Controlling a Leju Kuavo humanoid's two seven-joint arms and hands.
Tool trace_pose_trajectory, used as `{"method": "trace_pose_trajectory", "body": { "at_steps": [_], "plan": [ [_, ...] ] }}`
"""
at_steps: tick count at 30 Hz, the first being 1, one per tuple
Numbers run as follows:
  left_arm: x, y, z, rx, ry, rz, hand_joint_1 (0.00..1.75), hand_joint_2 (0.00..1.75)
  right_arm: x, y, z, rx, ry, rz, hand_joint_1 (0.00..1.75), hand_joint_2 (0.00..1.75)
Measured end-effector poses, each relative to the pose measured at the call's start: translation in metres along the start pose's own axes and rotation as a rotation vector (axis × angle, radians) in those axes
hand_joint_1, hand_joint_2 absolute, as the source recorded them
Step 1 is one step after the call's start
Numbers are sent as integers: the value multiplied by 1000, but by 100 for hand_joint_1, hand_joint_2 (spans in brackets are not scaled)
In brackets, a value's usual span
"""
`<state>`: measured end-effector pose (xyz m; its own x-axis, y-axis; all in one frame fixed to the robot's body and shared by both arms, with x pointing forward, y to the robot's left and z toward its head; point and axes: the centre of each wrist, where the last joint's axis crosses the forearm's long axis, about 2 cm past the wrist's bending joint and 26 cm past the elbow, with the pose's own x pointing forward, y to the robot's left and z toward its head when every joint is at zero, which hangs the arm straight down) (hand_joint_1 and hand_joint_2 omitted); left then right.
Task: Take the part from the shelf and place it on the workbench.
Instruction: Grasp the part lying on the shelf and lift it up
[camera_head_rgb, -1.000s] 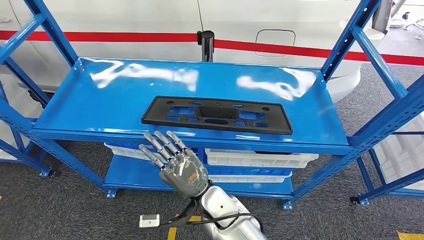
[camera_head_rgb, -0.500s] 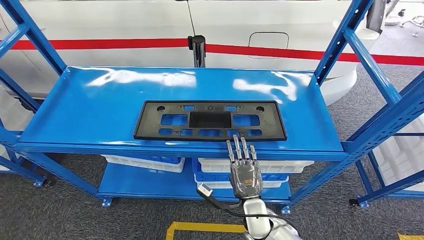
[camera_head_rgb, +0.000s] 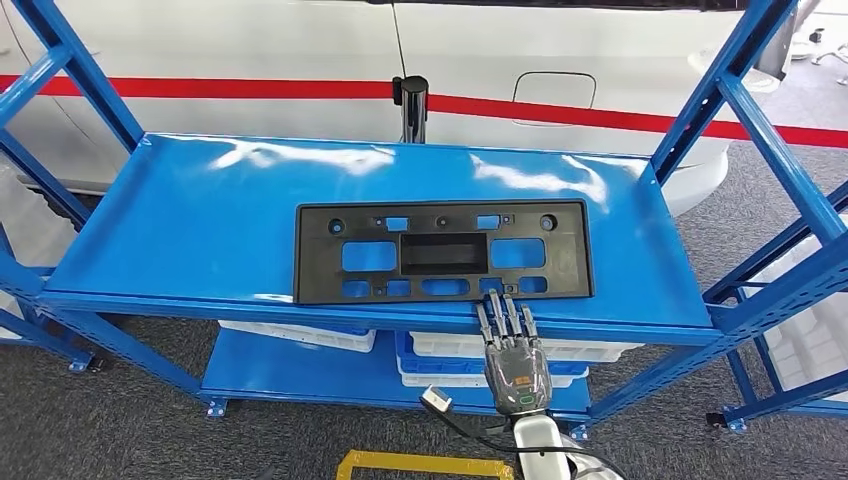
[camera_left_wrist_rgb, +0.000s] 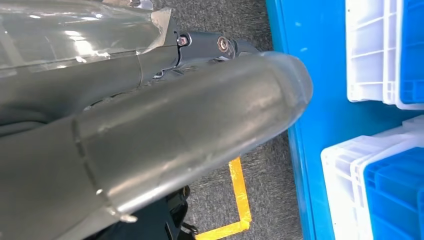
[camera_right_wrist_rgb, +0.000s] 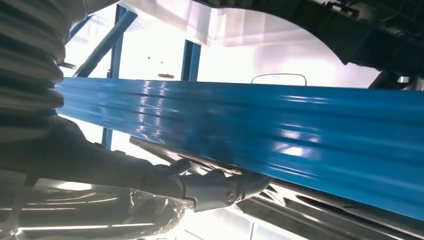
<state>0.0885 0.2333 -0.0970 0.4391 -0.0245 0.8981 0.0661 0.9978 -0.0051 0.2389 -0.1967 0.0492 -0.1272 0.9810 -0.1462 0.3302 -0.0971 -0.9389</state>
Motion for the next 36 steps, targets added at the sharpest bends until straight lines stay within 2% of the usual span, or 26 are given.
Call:
{"method": "trace_pose_trajectory", "body": {
  "at_steps": [5, 9, 11, 15, 17, 19, 21, 25, 27, 31, 36],
  "plan": [
    [0, 1, 0, 7, 0, 3, 0, 0, -2, -3, -1, -41, -5, -25, 0, 175],
    [0, 2, 0, 25, 0, -7, 0, 0, -18, -17, -12, -151, -24, -55, 0, 175],
    [0, 2, 0, 39, 0, -15, 0, 0, -18, -37, -12, -229, -108, -109, 0, 175],
    [-4, 3, 5, 60, 14, -24, 0, 0, 24, -103, 5, -433, -325, -326, 0, 175],
    [-5, 4, 6, 67, 16, -31, 0, 0, 19, -127, -2, -568, -462, -295, 0, 175],
    [-5, 4, 7, 75, 17, -35, 0, 0, 0, -142, -1, -650, -545, -202, 0, 175],
    [-7, 4, 9, 86, 23, -36, 0, 0, -9, -151, 9, -664, -513, -185, 0, 175],
    [-8, 4, 11, 97, 28, -38, 0, 0, -5, -164, 23, -651, -239, -295, 0, 175],
    [-9, 4, 11, 100, 29, -39, 0, 0, -5, -168, 25, -647, -176, -318, 0, 175],
    [-10, 4, 14, 104, 35, -41, 0, 0, 1, -175, 30, -648, -129, -373, 0, 175],
    [-13, 3, 17, 102, 42, -47, 0, 0, 6, -177, 35, -648, -165, -396, 0, 175]
  ]
}}
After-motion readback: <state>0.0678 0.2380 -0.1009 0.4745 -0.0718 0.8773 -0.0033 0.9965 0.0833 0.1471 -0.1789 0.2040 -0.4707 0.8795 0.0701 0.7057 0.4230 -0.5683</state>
